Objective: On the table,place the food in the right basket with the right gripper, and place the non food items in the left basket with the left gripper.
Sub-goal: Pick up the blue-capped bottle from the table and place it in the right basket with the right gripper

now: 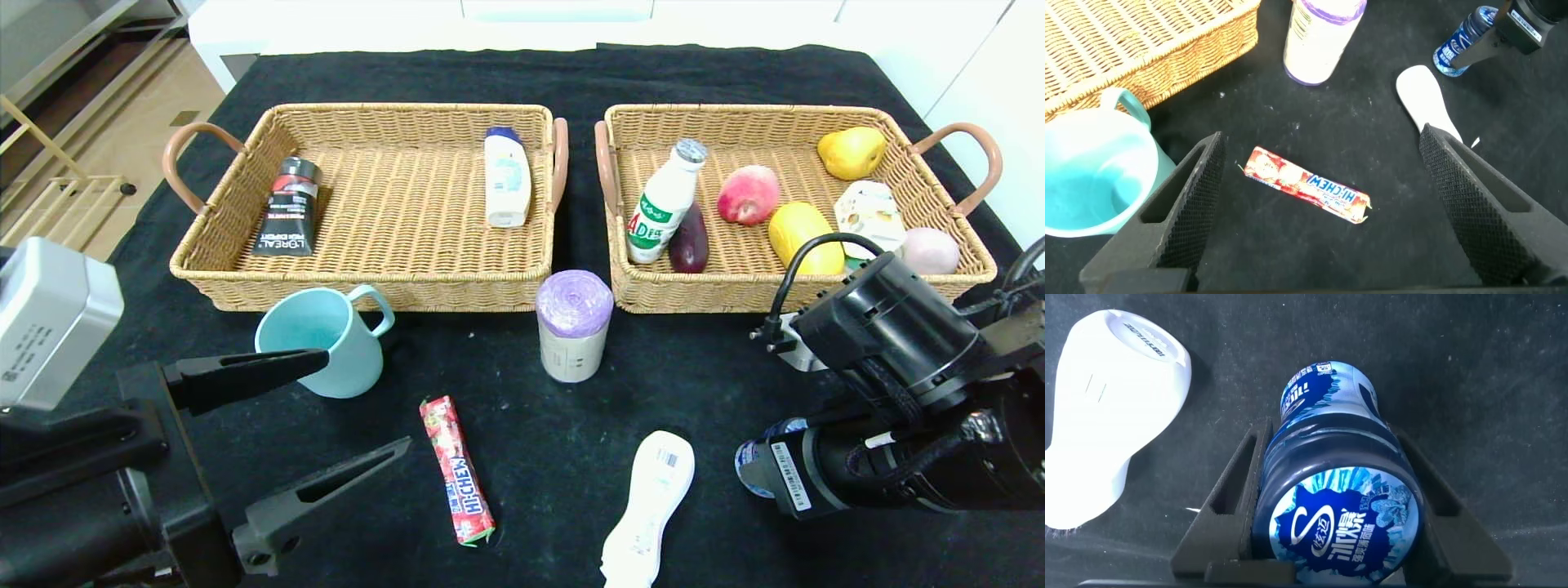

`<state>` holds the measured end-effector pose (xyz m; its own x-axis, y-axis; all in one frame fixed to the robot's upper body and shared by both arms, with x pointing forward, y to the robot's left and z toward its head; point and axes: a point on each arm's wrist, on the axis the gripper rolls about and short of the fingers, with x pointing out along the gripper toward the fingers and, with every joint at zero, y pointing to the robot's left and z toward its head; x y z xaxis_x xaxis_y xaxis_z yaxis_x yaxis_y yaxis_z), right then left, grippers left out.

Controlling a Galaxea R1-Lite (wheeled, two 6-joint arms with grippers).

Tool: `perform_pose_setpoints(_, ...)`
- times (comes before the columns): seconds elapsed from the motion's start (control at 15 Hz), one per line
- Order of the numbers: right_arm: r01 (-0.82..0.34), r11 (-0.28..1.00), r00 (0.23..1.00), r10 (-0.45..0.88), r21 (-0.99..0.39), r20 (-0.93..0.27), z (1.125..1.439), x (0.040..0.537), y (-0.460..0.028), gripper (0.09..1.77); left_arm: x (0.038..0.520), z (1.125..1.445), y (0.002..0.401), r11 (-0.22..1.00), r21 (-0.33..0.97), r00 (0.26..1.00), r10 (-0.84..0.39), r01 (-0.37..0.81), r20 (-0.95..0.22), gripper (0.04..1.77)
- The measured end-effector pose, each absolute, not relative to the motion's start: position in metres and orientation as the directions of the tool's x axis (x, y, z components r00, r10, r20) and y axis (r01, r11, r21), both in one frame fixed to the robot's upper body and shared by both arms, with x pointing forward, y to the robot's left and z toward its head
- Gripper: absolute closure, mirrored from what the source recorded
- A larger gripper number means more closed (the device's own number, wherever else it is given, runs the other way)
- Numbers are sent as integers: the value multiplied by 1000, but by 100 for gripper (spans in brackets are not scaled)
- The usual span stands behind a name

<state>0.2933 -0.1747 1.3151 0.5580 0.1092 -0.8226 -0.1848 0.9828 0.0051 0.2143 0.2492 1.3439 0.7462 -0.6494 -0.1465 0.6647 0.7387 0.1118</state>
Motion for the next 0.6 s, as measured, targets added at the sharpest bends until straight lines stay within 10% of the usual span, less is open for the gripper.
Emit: perform_pose_setpoints(0.6, -176, 984, 577, 98, -7, -811, 1320, 290, -177, 93, 214, 1343, 249, 739, 111, 746, -649, 665, -148, 9)
